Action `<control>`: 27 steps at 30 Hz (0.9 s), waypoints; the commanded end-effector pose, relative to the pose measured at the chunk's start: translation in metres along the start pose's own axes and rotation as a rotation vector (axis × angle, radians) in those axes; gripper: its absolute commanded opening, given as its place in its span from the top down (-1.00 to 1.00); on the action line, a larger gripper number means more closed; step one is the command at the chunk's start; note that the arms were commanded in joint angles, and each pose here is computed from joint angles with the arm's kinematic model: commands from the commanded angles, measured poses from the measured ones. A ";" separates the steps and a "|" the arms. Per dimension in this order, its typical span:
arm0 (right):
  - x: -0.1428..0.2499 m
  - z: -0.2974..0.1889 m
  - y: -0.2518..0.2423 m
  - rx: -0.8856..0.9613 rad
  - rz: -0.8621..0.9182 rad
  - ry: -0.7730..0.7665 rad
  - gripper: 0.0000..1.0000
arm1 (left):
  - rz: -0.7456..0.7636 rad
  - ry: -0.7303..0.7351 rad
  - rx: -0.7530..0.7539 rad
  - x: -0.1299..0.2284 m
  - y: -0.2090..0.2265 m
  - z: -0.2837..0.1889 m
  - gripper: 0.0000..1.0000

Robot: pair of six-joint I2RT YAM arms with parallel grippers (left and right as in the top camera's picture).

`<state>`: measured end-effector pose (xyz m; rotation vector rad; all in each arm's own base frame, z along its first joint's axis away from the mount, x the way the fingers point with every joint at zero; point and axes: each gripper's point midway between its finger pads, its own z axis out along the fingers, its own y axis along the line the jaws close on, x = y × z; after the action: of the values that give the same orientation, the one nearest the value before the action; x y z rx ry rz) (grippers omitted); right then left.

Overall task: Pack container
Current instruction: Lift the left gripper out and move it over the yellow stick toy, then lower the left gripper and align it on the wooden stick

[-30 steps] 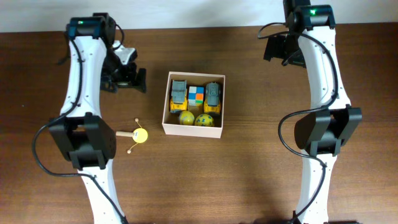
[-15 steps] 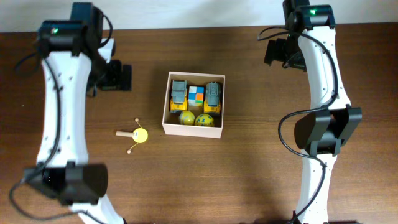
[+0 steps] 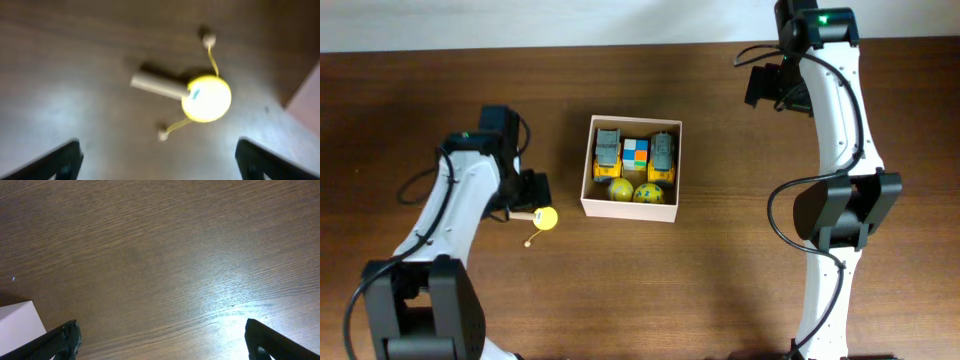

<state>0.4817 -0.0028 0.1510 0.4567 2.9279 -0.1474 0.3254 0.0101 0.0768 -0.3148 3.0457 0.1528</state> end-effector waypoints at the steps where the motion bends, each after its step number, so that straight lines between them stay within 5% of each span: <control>1: -0.001 -0.007 -0.003 0.000 0.009 -0.015 -0.98 | -0.025 -0.027 0.030 -0.001 -0.004 0.011 -0.98; 14: -0.001 -0.007 -0.003 0.001 0.009 -0.015 -0.97 | -0.673 -0.095 0.086 -0.027 -0.013 0.032 -0.84; 19: -0.001 -0.007 -0.003 0.000 0.009 -0.015 -0.98 | -0.795 0.001 0.085 -0.015 -0.021 0.056 -0.59; 27: -0.001 -0.007 -0.003 0.001 0.009 -0.015 -0.98 | -0.842 0.100 0.071 0.001 -0.027 0.073 -0.57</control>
<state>0.4817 -0.0028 0.1510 0.4573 2.9278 -0.1473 0.3418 -0.0040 0.0057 -1.4571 2.7131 -0.0047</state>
